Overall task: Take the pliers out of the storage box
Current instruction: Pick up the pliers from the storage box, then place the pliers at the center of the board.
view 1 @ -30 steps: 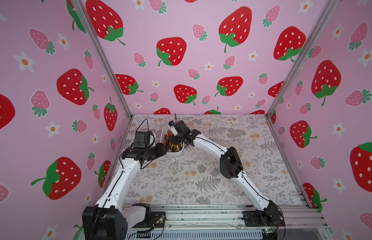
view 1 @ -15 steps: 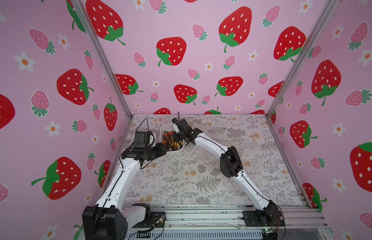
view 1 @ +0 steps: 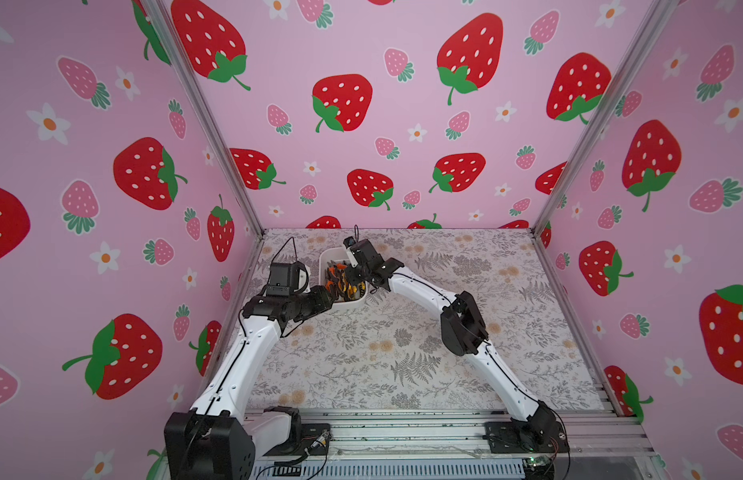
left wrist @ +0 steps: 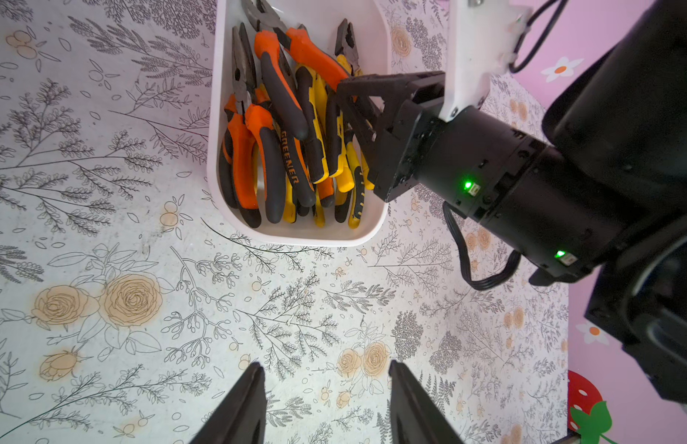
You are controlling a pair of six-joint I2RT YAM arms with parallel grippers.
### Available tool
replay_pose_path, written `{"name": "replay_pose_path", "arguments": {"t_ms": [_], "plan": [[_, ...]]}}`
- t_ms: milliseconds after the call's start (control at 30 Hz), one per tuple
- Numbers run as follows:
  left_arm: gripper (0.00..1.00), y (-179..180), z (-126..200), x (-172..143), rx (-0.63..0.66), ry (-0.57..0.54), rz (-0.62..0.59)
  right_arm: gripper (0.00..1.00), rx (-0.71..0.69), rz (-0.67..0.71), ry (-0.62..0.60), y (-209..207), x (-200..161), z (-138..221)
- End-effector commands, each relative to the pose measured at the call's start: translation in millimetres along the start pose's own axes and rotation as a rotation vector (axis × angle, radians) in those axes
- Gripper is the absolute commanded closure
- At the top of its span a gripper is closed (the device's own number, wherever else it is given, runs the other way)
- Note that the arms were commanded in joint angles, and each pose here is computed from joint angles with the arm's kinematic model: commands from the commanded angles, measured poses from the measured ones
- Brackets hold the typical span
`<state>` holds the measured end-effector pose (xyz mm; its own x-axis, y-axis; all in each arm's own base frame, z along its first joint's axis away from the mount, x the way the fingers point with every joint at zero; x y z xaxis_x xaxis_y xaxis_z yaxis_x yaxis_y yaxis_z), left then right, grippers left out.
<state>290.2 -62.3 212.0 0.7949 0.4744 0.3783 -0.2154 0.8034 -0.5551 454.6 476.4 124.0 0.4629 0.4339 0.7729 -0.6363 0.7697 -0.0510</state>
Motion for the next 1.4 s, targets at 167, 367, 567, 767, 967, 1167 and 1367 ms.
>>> {"name": "replay_pose_path", "arguments": {"t_ms": [167, 367, 567, 767, 967, 1167, 1367], "plan": [[0.46, -1, -8, -4, -0.056, 0.022, 0.057, 1.00, -0.102, -0.010, -0.152, -24, 61, 72], [0.46, 0, -17, -10, -0.083, 0.056, 0.115, 1.00, -0.105, -0.015, -0.204, -27, 71, 100], [0.41, -12, -23, -2, -0.140, 0.078, 0.212, 1.00, -0.091, -0.006, -0.215, -27, 69, 118], [0.40, -30, -19, 27, -0.092, 0.105, 0.196, 1.00, -0.093, 0.028, -0.208, -25, 56, 137], [0.43, -37, -26, 45, -0.027, 0.172, 0.140, 1.00, -0.086, 0.039, -0.204, -22, 41, 154], [0.48, -44, -49, 40, -0.022, 0.331, 0.108, 1.00, -0.083, 0.050, -0.218, -21, 36, 168], [0.50, -54, -68, 24, -0.072, 0.474, 0.085, 1.00, -0.060, 0.069, -0.244, -18, 35, 178]]}}
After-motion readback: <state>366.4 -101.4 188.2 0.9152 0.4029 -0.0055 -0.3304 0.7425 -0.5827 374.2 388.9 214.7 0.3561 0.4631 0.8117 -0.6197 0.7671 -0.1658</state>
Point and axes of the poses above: each gripper's point midway between its finger pads, its own z axis back along the fingers, its own y axis along the line the jaws close on, x = y × z, the point moved 4 cm from there along z, back along the fingers, and after that the axes turned 8 degrees about z, right-handed, at the moved point
